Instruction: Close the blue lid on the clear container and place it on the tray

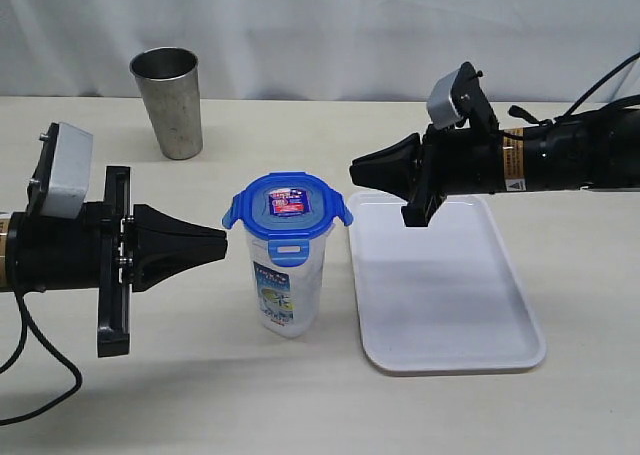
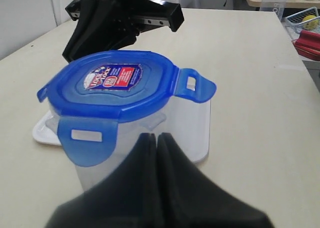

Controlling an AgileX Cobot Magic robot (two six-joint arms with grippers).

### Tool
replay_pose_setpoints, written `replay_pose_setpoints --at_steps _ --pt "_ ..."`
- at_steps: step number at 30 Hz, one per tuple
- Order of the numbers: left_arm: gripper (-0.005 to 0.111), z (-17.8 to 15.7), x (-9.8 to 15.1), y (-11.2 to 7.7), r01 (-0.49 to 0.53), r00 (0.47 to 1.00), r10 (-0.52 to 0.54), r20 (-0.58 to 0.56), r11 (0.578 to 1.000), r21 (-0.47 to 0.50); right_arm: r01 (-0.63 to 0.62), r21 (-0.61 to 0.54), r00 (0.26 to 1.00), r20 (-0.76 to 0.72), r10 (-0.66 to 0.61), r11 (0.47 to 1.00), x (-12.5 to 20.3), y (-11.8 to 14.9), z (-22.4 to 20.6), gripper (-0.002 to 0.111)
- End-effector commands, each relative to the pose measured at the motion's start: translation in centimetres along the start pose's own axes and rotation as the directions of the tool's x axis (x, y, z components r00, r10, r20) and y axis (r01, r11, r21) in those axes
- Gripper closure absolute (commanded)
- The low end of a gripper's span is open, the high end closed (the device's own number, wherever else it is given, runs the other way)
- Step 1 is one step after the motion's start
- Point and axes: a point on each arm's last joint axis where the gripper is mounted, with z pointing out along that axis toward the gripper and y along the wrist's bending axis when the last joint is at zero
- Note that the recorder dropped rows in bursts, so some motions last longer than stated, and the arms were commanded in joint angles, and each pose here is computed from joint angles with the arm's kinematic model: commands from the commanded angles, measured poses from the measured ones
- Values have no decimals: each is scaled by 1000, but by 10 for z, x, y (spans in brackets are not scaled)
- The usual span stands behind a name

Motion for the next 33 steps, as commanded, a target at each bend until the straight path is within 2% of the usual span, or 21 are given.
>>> replay_pose_setpoints --at_steps 1,24,33 --pt "107 1 -1 -1 8 1000 -8 20 1000 3 23 -41 1000 10 -23 999 -2 2 -2 104" --pt "107 1 2 3 2 1000 -2 -6 999 -44 45 -88 998 -30 -47 995 -10 12 -10 104" --pt "107 1 1 3 2 1000 -2 -4 999 -44 47 -108 998 -46 -52 993 -4 16 -10 104"
